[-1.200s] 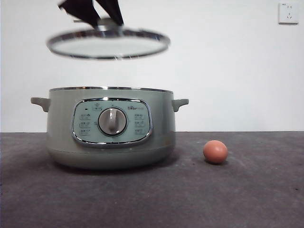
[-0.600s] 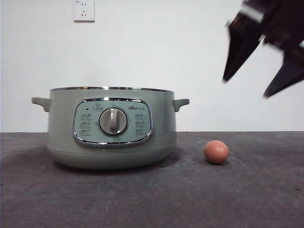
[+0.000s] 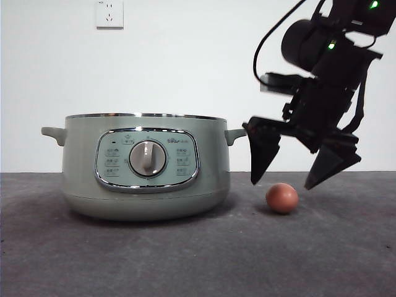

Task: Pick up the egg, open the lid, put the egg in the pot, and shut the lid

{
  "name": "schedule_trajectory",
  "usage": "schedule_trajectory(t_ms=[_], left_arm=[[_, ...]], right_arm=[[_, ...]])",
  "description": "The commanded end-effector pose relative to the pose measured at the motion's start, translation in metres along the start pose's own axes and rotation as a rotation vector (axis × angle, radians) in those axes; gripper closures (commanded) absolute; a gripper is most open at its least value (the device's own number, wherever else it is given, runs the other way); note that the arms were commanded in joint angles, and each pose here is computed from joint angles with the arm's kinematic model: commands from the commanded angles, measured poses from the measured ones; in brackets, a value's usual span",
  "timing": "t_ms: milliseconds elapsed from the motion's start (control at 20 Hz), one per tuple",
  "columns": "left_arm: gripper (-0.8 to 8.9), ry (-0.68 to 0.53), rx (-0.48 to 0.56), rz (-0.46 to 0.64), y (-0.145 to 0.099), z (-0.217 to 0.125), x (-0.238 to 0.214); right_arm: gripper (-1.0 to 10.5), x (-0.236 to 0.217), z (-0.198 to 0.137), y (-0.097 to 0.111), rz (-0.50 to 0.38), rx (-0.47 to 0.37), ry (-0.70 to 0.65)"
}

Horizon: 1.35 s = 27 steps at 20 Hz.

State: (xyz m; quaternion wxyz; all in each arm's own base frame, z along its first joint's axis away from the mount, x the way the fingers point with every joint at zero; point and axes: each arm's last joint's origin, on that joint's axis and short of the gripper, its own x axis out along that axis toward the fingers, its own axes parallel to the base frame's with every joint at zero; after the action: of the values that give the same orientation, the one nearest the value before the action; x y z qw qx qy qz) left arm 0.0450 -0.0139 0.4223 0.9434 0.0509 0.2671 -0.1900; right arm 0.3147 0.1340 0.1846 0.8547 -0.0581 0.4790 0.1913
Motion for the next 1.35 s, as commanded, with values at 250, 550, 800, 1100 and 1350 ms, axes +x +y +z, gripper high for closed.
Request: schedule_trajectory(t_ms=[250, 550, 800, 1100, 1350], left_arm=[[8.21, -0.089, -0.021, 0.008, -0.007, -0.017, -0.031], [8.21, -0.101, -0.028, 0.008, -0.008, -0.019, -0.034], [8.21, -0.101, -0.028, 0.009, -0.008, -0.019, -0.034], [8.21, -0.101, -0.028, 0.008, -0.008, -0.019, -0.034], [8.21, -0.102, -0.027, 0.008, -0.008, -0.019, -0.034]], right_arm=[[3.9, 0.018, -0.001, -0.001, -0.017, 0.057, 0.005], [5.8, 0.03, -0.005, -0.002, -0.02, 0.086, 0.033], [8.6, 0.03, -0.004, -0.001, -0.014, 0.086, 0.03], [9.6, 0.018, -0.003, 0.0, 0.016, 0.091, 0.028], [9.6, -0.042, 0.009, 0.005, 0.028, 0.081, -0.098]])
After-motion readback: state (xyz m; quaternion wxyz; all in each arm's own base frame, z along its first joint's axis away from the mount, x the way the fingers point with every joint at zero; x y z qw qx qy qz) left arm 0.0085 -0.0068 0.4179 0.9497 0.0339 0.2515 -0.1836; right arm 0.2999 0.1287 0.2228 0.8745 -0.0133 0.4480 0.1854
